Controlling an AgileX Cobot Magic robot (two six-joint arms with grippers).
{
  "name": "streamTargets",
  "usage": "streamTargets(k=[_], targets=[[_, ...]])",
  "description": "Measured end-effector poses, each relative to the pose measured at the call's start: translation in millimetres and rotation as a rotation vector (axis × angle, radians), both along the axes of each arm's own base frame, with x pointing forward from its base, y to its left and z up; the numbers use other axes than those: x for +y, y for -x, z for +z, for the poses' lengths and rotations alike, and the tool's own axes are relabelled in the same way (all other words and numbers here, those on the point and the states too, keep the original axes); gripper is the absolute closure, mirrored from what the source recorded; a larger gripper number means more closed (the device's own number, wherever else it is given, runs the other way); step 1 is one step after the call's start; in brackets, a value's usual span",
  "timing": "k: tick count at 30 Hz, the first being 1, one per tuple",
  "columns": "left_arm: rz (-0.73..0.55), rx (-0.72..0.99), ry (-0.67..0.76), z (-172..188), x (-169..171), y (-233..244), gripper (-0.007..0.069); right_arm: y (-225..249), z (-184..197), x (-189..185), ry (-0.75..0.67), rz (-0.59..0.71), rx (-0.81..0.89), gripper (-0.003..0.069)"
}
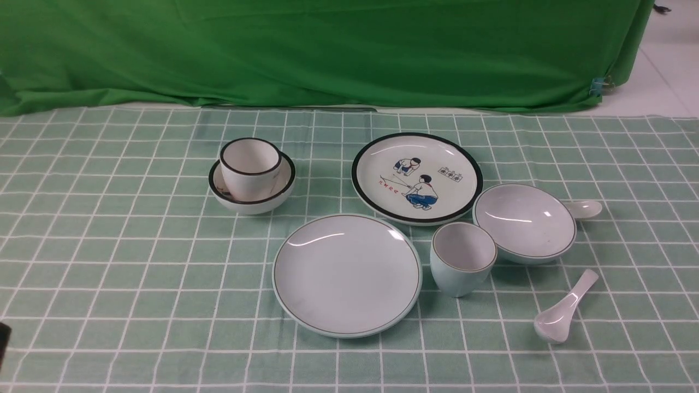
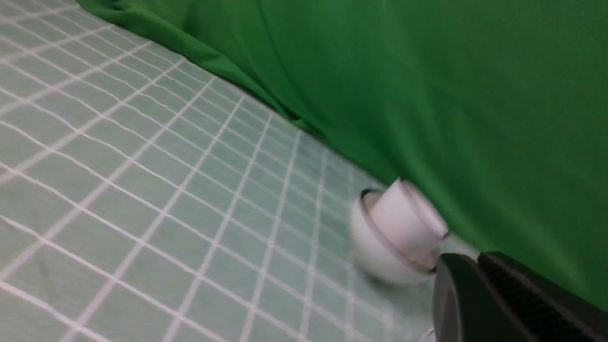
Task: Place the bowls on the plates on the blue tablecloth, put the cups on the bowls, and place the spoons in the cups.
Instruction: 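Reach the grippers toward the bowl and tableware on the table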
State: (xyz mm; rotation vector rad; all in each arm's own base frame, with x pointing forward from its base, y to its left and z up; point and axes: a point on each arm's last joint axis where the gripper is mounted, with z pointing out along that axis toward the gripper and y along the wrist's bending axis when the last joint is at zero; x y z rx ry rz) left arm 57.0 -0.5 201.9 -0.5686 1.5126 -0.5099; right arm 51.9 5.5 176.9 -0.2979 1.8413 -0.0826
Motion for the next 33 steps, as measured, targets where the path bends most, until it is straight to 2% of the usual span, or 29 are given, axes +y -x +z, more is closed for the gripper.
streamTargets(k=[2,6,9,12,14,18,23,26,31,33], targets=[[0.04,-0.077,0.133,6.4,3.8,0.3,0.0608,0.0,0.0,0.0,0.0,0.0,0.0,0.0417],[0.053,-0.124,0.176,14.0,5.5,1.4,0.0608,0.0,0.0,0.0,0.0,0.0,0.0,0.0417],[-0.091,-0.067,0.004,43.0,-7.2,6.3,0.0608,0.0,0.0,0.0,0.0,0.0,0.0,0.0417],[-0.26,0.08,-0.174,69.7,-19.9,6.1,0.0608,0.0,0.0,0.0,0.0,0.0,0.0,0.0417],[-0.406,0.245,-0.267,83.1,-28.7,-3.7,0.0608,0.0,0.0,0.0,0.0,0.0,0.0,0.0417],[-0.571,0.393,-0.432,98.7,-35.4,-25.2,0.0608,0.0,0.0,0.0,0.0,0.0,0.0,0.0417],[-0.68,0.42,-0.497,109.1,-42.6,-61.2,0.0608,0.0,0.0,0.0,0.0,0.0,0.0,0.0417],[-0.802,0.389,-0.541,107.6,-58.0,-77.0,0.0617,0.0,0.0,0.0,0.0,0.0,0.0,0.0417],[-0.967,0.338,-0.628,100.9,-90.2,-84.1,0.0624,-0.2,0.6,0.0,-0.002,0.0,-0.007,0.0417],[-1.004,0.316,-0.64,101.0,-98.2,-81.2,0.0624,-0.9,3.4,0.8,-0.069,-0.011,-0.031,0.0417]])
